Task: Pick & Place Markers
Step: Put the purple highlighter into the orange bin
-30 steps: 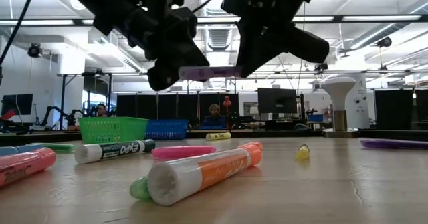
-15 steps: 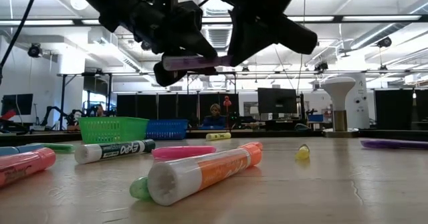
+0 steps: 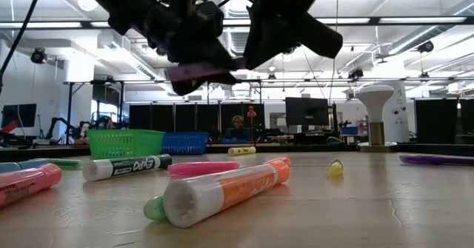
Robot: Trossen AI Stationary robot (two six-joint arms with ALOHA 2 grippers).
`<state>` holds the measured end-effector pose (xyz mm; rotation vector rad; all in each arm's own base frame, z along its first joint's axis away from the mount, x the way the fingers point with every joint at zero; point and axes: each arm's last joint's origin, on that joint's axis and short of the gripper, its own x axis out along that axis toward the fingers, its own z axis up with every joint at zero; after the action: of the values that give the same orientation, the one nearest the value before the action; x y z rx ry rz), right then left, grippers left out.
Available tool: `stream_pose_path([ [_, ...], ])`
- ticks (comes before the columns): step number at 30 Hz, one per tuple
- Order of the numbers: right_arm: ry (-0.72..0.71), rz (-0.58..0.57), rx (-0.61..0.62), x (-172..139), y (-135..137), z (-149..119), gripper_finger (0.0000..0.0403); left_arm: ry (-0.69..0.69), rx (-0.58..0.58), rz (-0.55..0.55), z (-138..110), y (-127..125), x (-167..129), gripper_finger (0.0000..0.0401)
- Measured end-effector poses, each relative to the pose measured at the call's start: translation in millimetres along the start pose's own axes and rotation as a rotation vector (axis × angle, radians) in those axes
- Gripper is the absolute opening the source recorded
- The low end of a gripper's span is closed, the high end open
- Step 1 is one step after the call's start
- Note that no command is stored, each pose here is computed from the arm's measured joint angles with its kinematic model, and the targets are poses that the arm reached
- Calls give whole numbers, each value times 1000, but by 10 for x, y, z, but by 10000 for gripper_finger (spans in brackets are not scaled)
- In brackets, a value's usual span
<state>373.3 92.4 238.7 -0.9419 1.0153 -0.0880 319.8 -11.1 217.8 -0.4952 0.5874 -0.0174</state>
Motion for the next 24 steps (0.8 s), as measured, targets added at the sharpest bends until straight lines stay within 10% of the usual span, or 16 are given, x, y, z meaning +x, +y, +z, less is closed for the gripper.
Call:
stream_pose_path([
  [17, 21, 22, 177, -199, 8, -82, 96, 237, 451, 941, -33, 432, -1099, 55],
  [24, 38, 30, 163, -161, 66, -121, 64, 544, 629, 1093, 81, 1089, -1216, 55],
])
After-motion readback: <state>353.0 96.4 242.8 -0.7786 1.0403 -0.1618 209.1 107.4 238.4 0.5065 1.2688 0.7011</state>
